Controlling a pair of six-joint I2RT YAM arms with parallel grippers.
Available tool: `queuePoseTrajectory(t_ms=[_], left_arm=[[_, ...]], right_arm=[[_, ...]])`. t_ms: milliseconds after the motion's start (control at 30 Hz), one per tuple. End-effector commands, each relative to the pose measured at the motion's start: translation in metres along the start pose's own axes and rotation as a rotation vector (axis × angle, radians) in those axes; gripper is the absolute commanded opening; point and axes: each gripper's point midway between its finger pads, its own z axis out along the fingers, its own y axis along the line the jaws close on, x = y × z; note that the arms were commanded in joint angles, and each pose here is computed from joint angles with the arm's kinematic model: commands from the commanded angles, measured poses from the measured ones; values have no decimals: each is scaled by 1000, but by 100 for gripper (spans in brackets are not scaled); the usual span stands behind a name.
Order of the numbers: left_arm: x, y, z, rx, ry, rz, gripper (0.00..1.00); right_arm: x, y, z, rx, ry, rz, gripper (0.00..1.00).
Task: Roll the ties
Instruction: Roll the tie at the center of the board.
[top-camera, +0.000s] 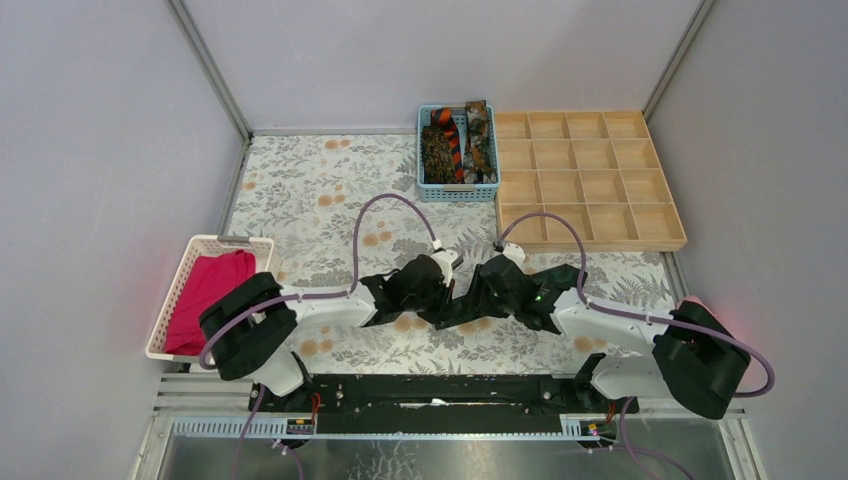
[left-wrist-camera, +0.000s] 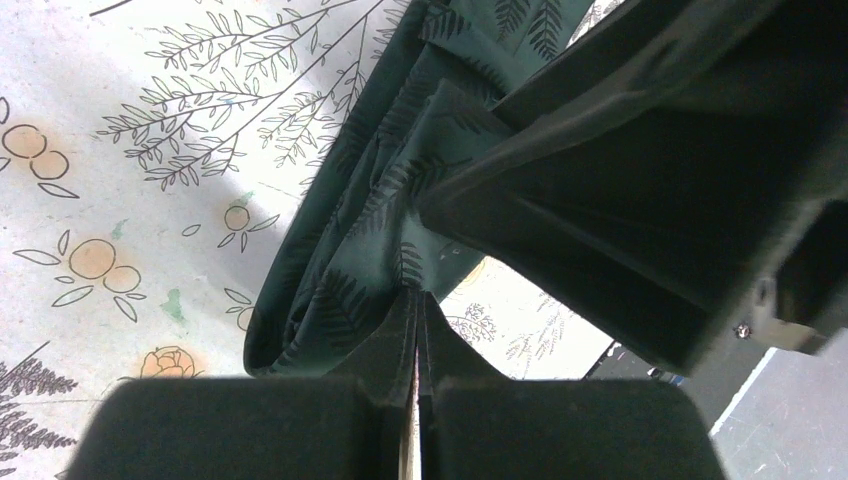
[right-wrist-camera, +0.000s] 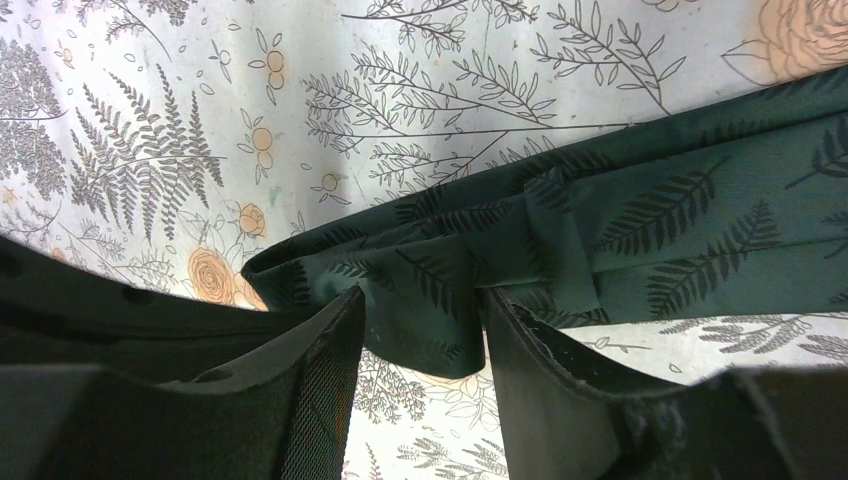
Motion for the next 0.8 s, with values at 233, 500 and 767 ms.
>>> queuePoseTrajectory(t_ms=[233,500,767], left_arm=[[-3,2,10,-21,-18,12,0],[-28,-11,-1,-13,-57,28,0],[-36,-14,-8,-16,-83,30,0]], right_arm=[[-40,8,-31,2,-134,-71,54],[-45,8,-34,19,-135,-135,52],[-48,9,-36,12,-146,-157,48]])
